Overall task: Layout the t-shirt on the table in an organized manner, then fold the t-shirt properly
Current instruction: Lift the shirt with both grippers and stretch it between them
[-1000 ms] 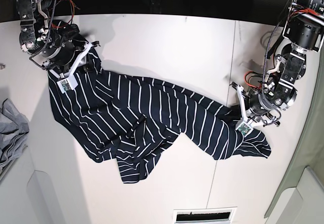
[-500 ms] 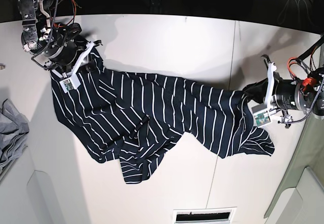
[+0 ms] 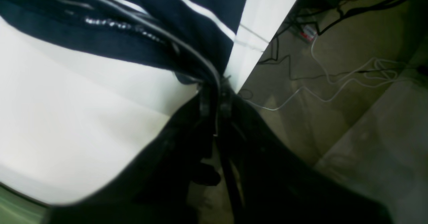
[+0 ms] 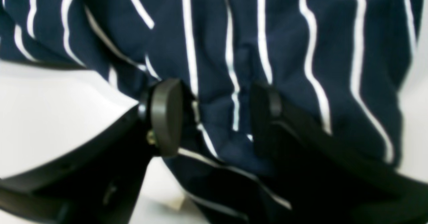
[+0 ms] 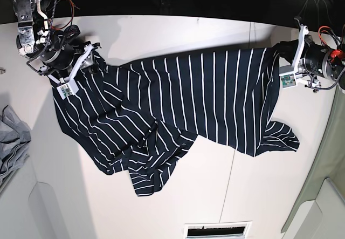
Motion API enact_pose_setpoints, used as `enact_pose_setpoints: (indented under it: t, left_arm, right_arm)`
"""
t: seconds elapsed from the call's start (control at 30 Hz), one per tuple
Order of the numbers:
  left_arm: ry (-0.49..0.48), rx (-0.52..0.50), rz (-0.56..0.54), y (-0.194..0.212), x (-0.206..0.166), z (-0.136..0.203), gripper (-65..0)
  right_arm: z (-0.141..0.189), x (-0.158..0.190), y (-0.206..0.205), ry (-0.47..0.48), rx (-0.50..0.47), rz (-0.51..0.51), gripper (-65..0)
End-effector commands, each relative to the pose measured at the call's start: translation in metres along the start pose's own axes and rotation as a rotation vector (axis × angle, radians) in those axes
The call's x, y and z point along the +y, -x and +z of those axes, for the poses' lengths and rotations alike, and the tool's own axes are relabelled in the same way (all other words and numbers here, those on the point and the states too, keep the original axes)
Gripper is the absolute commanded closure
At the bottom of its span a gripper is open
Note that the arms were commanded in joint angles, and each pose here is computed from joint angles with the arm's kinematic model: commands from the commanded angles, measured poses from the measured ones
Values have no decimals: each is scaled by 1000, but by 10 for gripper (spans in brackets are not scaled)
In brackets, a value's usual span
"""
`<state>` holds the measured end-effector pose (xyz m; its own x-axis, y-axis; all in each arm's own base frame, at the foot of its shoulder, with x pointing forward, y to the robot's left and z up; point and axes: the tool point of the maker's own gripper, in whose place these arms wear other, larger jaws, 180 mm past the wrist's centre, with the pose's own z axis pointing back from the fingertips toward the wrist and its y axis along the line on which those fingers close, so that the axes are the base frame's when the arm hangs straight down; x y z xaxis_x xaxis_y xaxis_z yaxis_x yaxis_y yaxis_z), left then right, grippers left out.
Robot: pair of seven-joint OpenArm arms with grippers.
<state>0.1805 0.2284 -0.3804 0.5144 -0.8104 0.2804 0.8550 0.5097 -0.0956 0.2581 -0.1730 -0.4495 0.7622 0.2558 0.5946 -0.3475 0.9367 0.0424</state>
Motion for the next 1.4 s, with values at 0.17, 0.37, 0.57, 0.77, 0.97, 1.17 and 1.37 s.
enact_pose_setpoints:
  t: [0.17,0.37,0.57,0.77,0.97,1.17,1.37]
  left_arm:
    - [-27,16,-16,2,9,9,0]
    - [-27,16,-15,2,9,9,0]
    - [-26,16,-14,2,9,9,0]
    - [-20,4,-10,-1,7,6,0]
    - [-4,-8,-4,-3,1,1,0]
    - [16,-15,5,-3,-7,-5,0]
    - [22,-26,8,-7,-10,-7,0]
  right_arm:
    - [39,-60,-51,145,-158,-61,-321]
    - [65,-105,-39,230,-142,-130,-321]
    - [80,-123,0,258,-56,-138,-321]
    - [72,-92,48,113,12,-226,-321]
    - [72,-74,52,43,-11,-265,-321]
    - [60,-49,54,-7,-25,-301,-319]
    - [55,-43,54,-4,-43,-306,-116]
